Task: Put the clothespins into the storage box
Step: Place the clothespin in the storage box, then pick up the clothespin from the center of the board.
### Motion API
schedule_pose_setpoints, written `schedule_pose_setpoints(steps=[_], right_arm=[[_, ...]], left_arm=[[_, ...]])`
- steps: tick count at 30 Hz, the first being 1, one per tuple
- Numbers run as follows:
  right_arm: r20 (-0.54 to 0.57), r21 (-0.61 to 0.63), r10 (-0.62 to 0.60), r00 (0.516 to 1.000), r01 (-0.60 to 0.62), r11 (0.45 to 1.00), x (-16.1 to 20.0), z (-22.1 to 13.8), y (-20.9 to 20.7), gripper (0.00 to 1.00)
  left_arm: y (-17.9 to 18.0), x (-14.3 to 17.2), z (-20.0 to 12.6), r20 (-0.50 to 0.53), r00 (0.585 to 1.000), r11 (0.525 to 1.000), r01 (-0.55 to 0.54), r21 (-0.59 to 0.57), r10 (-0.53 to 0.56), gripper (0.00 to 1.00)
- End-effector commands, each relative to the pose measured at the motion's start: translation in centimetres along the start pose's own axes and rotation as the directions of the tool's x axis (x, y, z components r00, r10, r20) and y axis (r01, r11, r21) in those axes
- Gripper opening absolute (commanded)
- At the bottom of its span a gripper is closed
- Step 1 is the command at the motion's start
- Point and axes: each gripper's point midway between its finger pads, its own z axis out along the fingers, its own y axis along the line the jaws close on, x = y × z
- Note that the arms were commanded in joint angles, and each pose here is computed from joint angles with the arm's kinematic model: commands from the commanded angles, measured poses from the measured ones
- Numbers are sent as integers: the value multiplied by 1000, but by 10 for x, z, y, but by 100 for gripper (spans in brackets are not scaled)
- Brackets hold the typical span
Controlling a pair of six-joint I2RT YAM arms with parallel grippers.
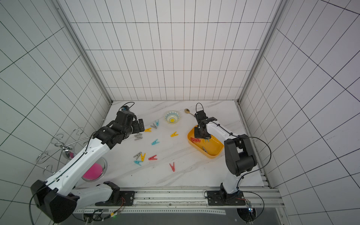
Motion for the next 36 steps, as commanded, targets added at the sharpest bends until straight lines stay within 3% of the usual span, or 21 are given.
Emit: schedule_pose_setpoints(steps=[1,12,16,22,28,36], right_arm=[[52,23,20,998,-21,1000,-26,0,-1,6],[11,-42,17,1000,-16,999,-28,17,15,15],[31,-38,5,1000,-4,999,-30,-1,12,23],[108,-49,-12,994,18,999,-32,-55,10,26],[135,-169,-92,986,115,979,-13,-79,63,29],[174,-230,-92,980,131,964,-5,-54,137,37]], left_arm=[[3,-8,-4,17,1000,1000,-5,-20,5,99],[5,-11,-2,20,1000,999,-1,-44,2,99],[3,-9,0,9,1000,999,4,-33,-4,99],[0,-10,-5,15,1000,1000,2,-19,-2,99],[3,-5,-3,3,1000,1000,5,-25,-5,99],[3,3,3,-20,1000,1000,7,-31,-8,99]])
